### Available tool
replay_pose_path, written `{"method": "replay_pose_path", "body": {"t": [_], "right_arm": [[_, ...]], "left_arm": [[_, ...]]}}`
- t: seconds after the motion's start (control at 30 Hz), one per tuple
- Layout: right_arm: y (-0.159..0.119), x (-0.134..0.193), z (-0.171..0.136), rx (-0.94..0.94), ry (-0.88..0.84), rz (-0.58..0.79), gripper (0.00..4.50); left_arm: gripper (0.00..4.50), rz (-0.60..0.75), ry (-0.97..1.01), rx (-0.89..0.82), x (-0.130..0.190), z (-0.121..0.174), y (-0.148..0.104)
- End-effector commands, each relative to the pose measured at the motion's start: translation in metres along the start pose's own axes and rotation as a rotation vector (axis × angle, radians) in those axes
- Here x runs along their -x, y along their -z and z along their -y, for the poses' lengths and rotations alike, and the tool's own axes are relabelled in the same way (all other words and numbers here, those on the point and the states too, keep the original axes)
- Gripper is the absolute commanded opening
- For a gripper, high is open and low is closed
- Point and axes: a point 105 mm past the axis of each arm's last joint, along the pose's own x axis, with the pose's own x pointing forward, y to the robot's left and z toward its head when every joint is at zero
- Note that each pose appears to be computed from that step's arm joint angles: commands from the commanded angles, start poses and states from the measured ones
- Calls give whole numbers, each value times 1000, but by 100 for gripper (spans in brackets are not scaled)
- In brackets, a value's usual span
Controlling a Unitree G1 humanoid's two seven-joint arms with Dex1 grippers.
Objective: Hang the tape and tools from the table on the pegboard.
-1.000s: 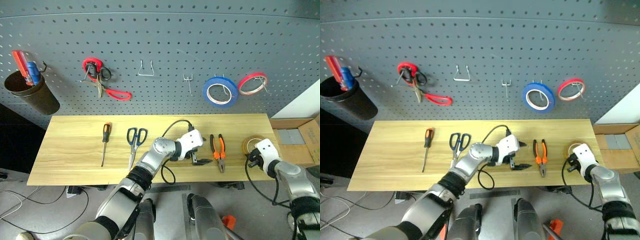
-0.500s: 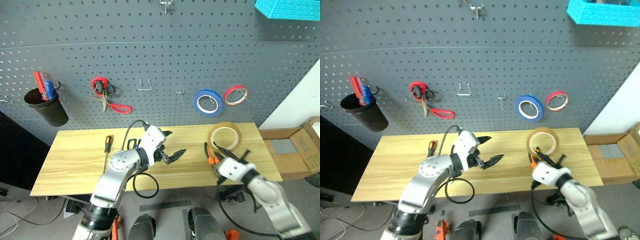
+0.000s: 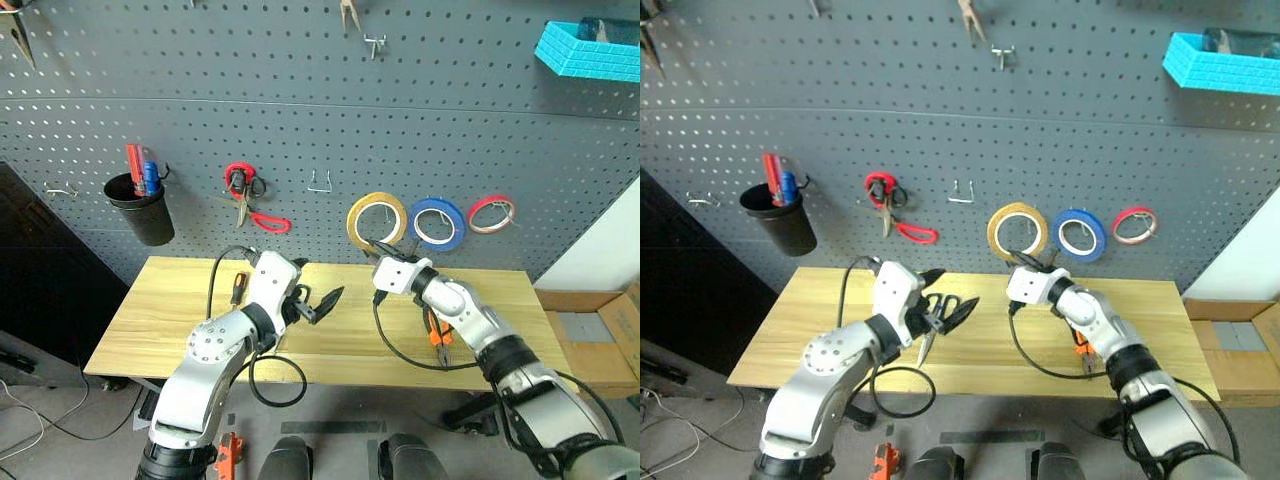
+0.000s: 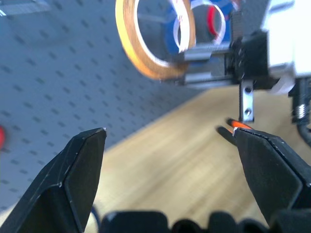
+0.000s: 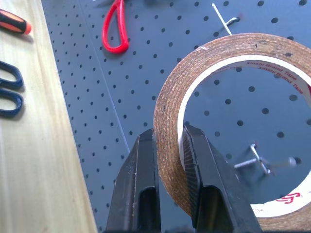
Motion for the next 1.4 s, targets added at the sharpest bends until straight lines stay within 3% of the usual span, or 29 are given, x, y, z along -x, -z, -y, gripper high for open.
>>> {"method": "replay_pose_path", "body": {"t": [0.03,0.13,0.4,0.5,0.63,0.77,0.87,1.17,1.4], "right_arm": [[8,1,9,-41,-12,-14,11],[15,3,4,-102,-53,-34,11],[28,21,5,-190,47,-100,267],[35,41,-11,-257,49,-159,362],[40,77,-36,-409,31,-297,362],[73,108,-53,-835,148,-704,362],[79,109,-46,-1070,211,-860,362],[79,88,0,-1262,269,-965,362],[70,76,-23,-1263,123,-1031,362]], "left_arm": [[450,51,-18,-19,-1,-4,-13],[450,56,-13,-19,-3,-3,-13],[450,61,16,-7,-8,2,-13],[450,49,27,2,-8,5,-8],[450,-12,73,17,-9,11,14],[450,-56,132,-23,-10,17,35],[450,-96,205,-77,-9,25,48],[450,-106,244,-71,-5,37,49],[450,-154,206,-45,16,35,57]]}}
